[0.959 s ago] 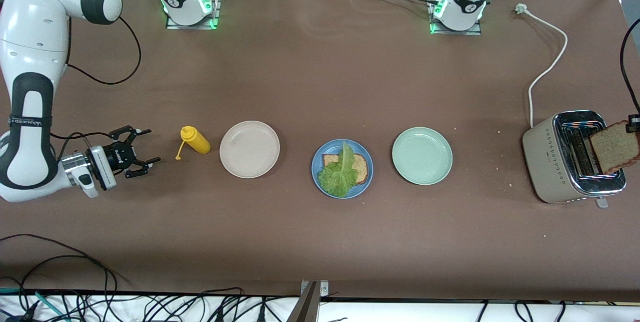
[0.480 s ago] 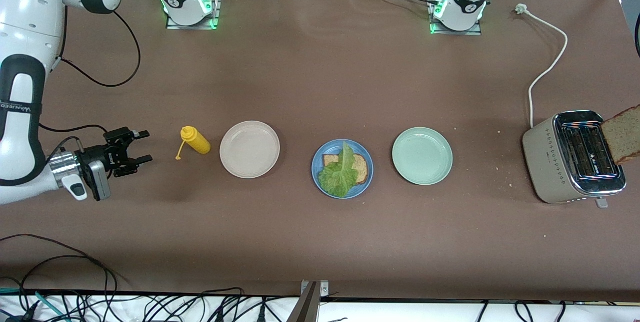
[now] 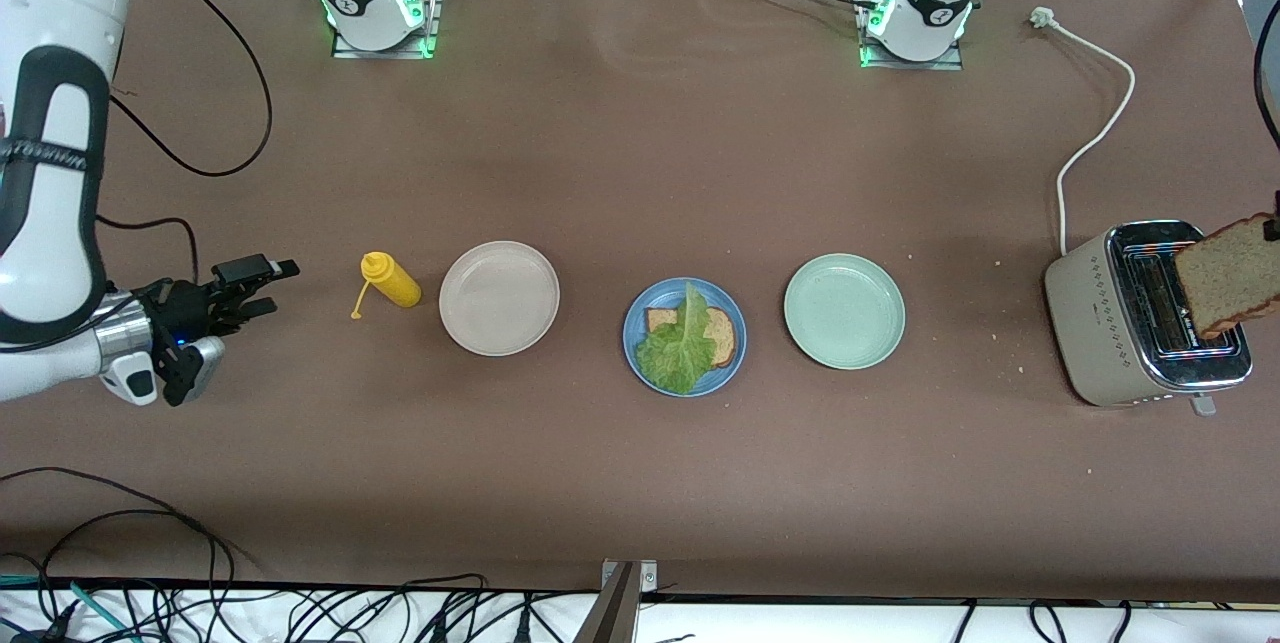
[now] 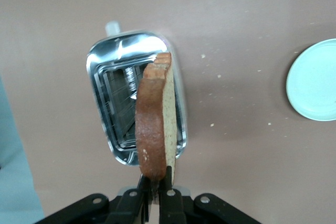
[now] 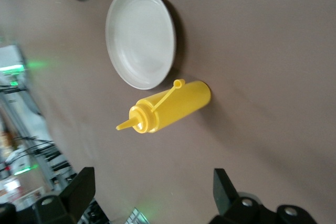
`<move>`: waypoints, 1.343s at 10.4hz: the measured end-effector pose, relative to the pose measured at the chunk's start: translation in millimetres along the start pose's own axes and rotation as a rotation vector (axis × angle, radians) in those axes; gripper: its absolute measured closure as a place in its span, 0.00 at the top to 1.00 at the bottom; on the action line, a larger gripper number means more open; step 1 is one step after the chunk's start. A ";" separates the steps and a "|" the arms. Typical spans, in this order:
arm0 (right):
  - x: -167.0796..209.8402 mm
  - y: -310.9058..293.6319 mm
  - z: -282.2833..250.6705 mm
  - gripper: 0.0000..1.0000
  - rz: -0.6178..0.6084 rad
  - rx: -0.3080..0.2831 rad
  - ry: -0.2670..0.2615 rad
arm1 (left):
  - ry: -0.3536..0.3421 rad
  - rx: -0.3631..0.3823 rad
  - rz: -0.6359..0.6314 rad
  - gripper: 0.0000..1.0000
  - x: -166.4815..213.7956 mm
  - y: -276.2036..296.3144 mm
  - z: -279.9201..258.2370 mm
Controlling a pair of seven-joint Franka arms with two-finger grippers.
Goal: Make sandwich in blue plate with both arms
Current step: 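Lift the toast out with the left gripper while the right gripper retracts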
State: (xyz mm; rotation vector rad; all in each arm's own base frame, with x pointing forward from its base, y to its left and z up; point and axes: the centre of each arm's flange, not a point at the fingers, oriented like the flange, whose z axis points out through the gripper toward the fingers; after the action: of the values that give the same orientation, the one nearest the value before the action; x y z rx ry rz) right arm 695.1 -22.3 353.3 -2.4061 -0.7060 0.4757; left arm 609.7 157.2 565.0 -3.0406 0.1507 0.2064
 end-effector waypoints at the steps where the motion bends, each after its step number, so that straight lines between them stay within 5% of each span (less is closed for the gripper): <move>1: 6.0 -34.1 -12.5 1.00 0.056 -0.106 -0.035 | 0.006 0.004 0.026 0.09 6.8 19.8 -3.9; 6: 0.4 -101.2 -46.6 1.00 0.249 -0.394 -0.065 | -0.002 -0.090 0.014 0.09 30.0 100.0 -0.3; 8: -9.2 -125.8 -46.6 1.00 0.362 -0.503 -0.012 | -0.025 -0.148 -0.037 0.09 36.8 159.7 2.4; 10: -32.6 -152.9 -46.0 1.00 0.462 -0.548 0.081 | -0.063 -0.286 -0.083 0.09 40.0 198.3 17.3; 12: -76.0 -154.8 -46.7 1.00 0.486 -0.542 0.177 | -0.013 -0.465 -0.098 0.09 53.7 231.0 33.5; 14: -126.7 -177.9 -62.6 1.00 0.495 -0.538 0.250 | -0.006 -0.569 -0.097 0.09 66.6 273.1 55.2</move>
State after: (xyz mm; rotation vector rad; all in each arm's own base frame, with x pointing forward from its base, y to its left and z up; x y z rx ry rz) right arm 557.4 0.2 532.6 -3.0911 -0.1202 0.1734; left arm 639.7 -114.3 478.6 -3.5981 -0.0717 0.2945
